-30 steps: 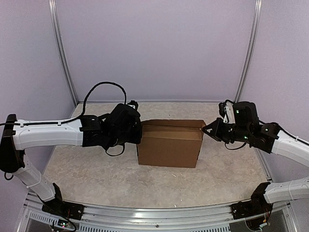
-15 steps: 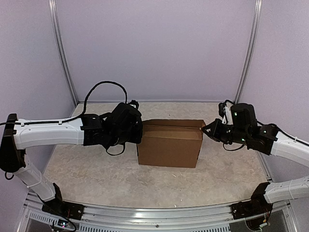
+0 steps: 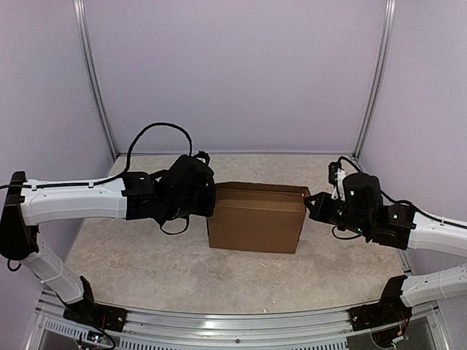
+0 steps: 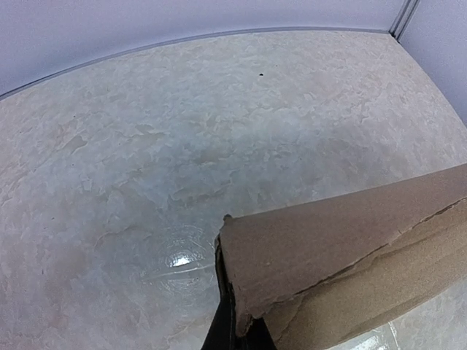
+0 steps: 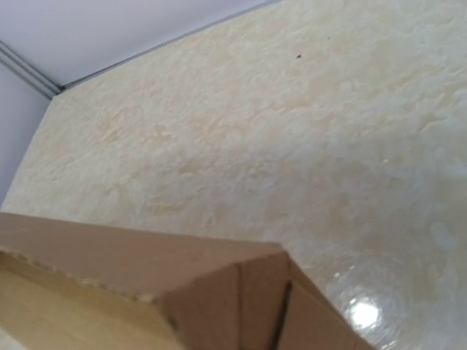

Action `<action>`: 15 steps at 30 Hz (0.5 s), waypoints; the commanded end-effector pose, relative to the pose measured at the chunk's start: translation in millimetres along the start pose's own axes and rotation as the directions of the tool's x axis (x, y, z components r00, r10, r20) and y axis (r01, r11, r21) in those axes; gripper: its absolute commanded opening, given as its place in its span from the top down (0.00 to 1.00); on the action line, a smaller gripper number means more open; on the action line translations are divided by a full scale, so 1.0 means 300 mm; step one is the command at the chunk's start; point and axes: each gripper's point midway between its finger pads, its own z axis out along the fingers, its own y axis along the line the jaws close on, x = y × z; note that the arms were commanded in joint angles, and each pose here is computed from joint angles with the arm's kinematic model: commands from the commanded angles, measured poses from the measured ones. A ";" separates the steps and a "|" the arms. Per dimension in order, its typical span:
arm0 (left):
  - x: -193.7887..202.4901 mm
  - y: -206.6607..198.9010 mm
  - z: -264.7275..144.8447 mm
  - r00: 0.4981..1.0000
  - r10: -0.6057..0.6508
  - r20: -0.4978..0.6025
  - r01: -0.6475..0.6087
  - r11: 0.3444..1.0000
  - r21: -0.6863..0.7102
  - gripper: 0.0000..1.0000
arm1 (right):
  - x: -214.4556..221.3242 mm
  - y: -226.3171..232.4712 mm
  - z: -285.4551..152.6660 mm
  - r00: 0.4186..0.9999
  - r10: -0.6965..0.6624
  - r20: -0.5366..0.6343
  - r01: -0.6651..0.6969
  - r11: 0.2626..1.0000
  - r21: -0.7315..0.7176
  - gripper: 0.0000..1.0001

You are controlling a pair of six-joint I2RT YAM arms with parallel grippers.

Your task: Fold the paper box

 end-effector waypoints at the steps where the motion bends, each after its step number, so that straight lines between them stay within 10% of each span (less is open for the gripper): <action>1: 0.223 0.025 0.045 0.971 0.095 -0.220 -0.100 0.995 -0.011 1.00 | 0.174 -0.115 0.013 0.982 -0.144 -0.122 0.159 0.980 0.119 1.00; 6: 0.224 0.025 0.042 0.971 0.087 -0.221 -0.092 0.996 -0.011 1.00 | 0.175 -0.083 0.001 0.975 -0.203 -0.088 0.211 0.972 0.103 0.98; 15: 0.227 0.033 0.042 0.971 0.088 -0.220 -0.095 0.995 -0.020 1.00 | 0.040 -0.026 -0.066 0.972 -0.236 0.001 0.235 0.965 0.116 0.65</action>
